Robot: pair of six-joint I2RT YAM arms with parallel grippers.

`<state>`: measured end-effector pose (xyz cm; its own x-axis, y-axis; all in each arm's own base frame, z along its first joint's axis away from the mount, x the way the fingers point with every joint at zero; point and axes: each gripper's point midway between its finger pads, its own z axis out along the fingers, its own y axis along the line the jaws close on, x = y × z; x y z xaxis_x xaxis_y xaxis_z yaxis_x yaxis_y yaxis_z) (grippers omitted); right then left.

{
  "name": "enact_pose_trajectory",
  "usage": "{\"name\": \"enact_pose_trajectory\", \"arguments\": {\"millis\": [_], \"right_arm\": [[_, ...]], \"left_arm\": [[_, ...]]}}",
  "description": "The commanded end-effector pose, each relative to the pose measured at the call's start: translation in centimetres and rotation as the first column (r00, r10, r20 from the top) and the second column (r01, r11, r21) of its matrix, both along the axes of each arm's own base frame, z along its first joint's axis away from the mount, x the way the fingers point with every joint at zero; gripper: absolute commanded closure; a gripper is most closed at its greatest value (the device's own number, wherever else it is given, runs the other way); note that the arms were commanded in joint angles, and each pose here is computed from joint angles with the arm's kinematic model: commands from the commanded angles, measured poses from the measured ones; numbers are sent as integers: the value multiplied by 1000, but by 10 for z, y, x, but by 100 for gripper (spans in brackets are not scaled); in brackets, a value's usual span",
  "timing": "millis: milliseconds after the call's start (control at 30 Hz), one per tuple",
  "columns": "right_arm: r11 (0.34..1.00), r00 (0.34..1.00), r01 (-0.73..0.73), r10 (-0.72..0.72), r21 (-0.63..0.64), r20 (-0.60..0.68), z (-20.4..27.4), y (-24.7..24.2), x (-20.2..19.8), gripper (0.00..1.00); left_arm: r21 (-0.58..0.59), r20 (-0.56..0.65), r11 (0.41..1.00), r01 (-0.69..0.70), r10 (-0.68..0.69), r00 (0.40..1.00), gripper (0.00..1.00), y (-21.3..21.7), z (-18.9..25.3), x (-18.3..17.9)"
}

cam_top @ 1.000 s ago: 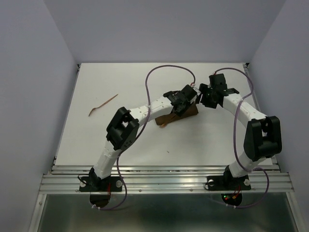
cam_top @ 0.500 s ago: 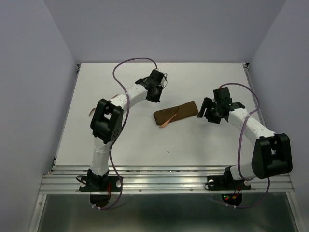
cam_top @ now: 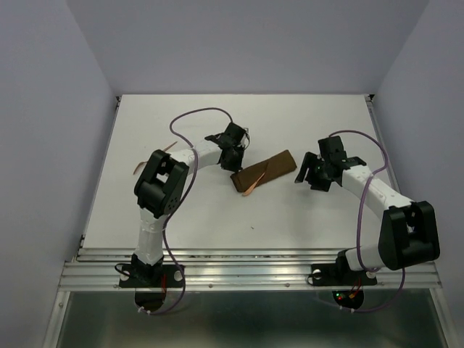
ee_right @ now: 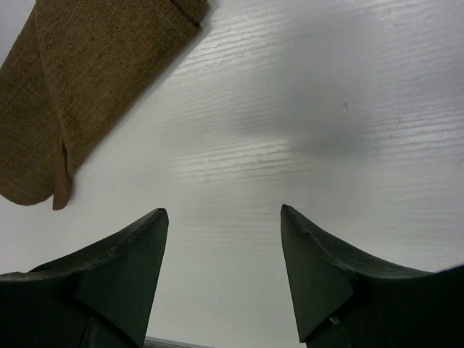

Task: Fold the napkin into a case and place the utensils inside
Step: Move the smaller rectangle folded napkin to the center of the board, then stuff the knife into the folded napkin.

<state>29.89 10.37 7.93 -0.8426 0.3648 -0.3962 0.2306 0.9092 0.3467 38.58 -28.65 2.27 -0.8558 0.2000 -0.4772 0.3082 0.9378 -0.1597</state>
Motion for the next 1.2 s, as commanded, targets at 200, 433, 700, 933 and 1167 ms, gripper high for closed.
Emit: {"name": "enact_pose_trajectory", "arguments": {"millis": [200,433,700,933,1167], "right_arm": [[999,999,-35,34,30,29,6,18,10,32],[999,999,-39,39,17,32,7,19,12,32],[997,997,-71,69,30,37,7,30,16,32],[994,994,-106,106,17,38,6,49,11,36],[991,989,-137,137,-8,55,13,75,7,53]], "left_arm": [[-128,-81,988,83,-94,992,100,-23,14,-89],[1,-67,1000,25,-25,997,100,-11,23,-109],[78,76,993,-91,85,993,93,-6,78,-81],[-49,41,999,7,-5,999,88,-61,95,-89],[-144,-77,985,97,-109,991,100,-74,68,-119]]}}
